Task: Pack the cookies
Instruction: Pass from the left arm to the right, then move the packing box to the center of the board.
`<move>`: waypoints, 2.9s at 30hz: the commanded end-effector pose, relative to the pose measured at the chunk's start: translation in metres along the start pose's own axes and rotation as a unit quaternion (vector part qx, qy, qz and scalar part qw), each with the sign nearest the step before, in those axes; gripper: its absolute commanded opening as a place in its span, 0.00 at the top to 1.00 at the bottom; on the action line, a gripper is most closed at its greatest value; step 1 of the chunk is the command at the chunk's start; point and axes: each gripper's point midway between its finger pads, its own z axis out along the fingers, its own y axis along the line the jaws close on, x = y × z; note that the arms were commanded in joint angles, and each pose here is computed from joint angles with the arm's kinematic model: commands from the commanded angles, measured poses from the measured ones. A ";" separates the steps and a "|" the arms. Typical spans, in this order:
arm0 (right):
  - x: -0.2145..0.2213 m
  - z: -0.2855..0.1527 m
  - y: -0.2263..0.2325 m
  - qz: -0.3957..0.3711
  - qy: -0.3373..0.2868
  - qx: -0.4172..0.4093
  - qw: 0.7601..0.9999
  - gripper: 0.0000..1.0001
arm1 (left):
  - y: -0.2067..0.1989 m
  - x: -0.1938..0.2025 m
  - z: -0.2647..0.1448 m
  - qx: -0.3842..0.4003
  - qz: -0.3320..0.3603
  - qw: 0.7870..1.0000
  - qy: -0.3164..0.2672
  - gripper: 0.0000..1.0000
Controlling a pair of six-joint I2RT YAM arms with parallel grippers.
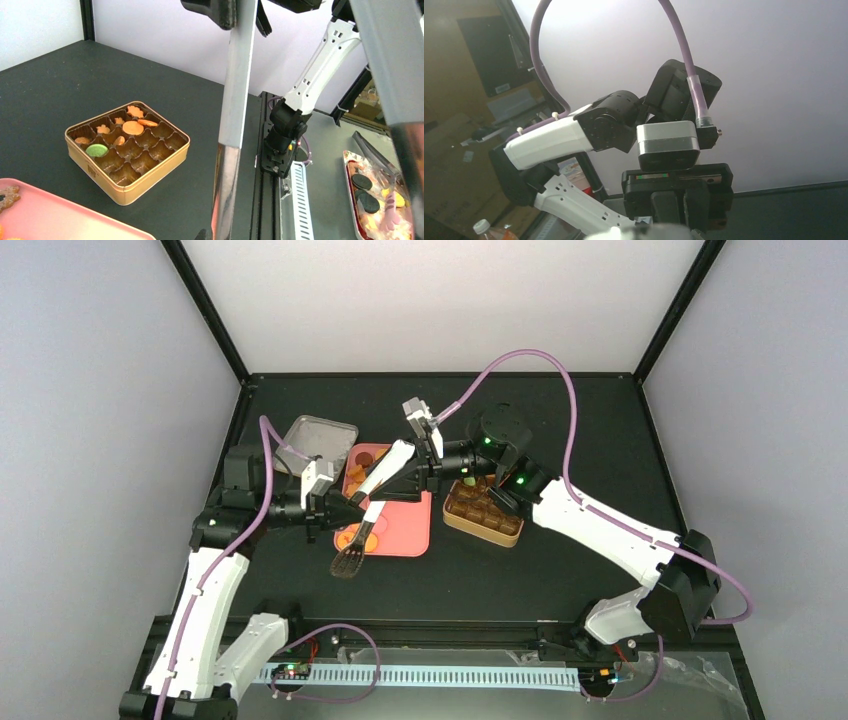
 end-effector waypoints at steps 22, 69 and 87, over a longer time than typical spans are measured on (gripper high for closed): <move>0.007 -0.033 -0.017 -0.018 0.030 0.114 0.993 0.61 | 0.030 -0.001 -0.007 -0.099 0.043 0.993 0.045 0.46; 0.048 -0.290 -0.148 -0.111 -0.063 0.755 0.643 0.70 | 0.109 0.051 -0.040 -0.304 0.014 0.937 0.171 0.37; 0.083 -0.327 -0.145 -0.071 -0.046 0.807 0.584 0.79 | 0.118 0.062 -0.047 -0.321 0.003 0.930 0.178 0.37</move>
